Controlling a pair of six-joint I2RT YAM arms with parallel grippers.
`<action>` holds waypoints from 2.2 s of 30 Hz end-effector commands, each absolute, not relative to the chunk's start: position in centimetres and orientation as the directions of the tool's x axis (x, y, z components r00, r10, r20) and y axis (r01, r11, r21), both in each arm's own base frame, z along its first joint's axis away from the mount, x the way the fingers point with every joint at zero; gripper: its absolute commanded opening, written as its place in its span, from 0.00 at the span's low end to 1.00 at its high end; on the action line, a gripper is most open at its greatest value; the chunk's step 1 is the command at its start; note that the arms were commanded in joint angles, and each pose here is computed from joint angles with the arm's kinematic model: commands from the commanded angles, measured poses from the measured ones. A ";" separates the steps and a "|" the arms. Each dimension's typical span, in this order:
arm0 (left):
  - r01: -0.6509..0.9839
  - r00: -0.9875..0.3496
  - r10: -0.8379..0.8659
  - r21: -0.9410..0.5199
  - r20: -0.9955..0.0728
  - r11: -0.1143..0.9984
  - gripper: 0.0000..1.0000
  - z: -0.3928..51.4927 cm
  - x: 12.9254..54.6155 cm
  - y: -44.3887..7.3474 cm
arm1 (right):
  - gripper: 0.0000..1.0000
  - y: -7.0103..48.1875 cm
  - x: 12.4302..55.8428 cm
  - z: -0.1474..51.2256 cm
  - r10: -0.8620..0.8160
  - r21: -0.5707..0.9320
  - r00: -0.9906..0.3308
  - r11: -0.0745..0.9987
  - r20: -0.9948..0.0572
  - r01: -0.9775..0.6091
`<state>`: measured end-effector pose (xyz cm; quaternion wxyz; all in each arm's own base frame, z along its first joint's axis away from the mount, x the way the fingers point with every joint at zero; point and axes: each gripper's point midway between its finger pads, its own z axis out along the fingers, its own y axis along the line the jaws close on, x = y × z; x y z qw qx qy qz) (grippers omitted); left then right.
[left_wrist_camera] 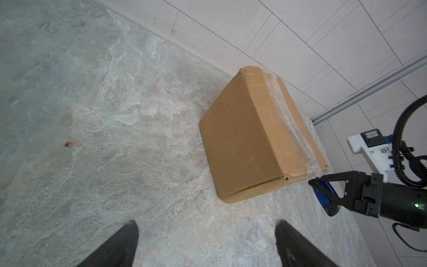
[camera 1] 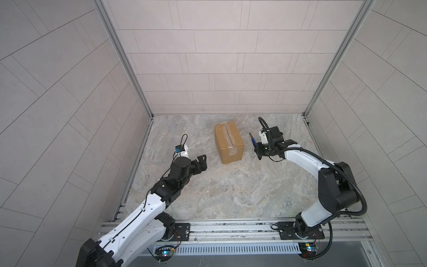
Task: Unpack the express box
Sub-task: 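Withdraw the knife from the box with the right gripper while the left releases, then lower the blue knife onto the table beside the box and open the right gripper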
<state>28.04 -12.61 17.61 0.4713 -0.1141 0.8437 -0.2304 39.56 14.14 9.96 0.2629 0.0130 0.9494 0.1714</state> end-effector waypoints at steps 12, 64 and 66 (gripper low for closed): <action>-0.034 -0.517 -0.444 -0.501 -0.732 0.865 0.96 17.0 27.6 -11.4 | 0.00 14.1 44.6 5.9 0.196 0.424 -0.836 0.904 -0.513 -0.049; 0.057 -0.535 -0.328 -0.421 -0.778 0.905 0.97 17.9 29.3 -13.1 | 0.82 11.3 34.4 19.4 0.199 0.323 -0.657 0.944 -0.727 -0.072; 0.085 -0.555 -0.299 -0.410 -0.776 0.908 0.96 18.3 29.7 -13.9 | 0.84 11.4 33.5 20.5 0.227 0.344 -0.599 0.935 -0.768 -0.087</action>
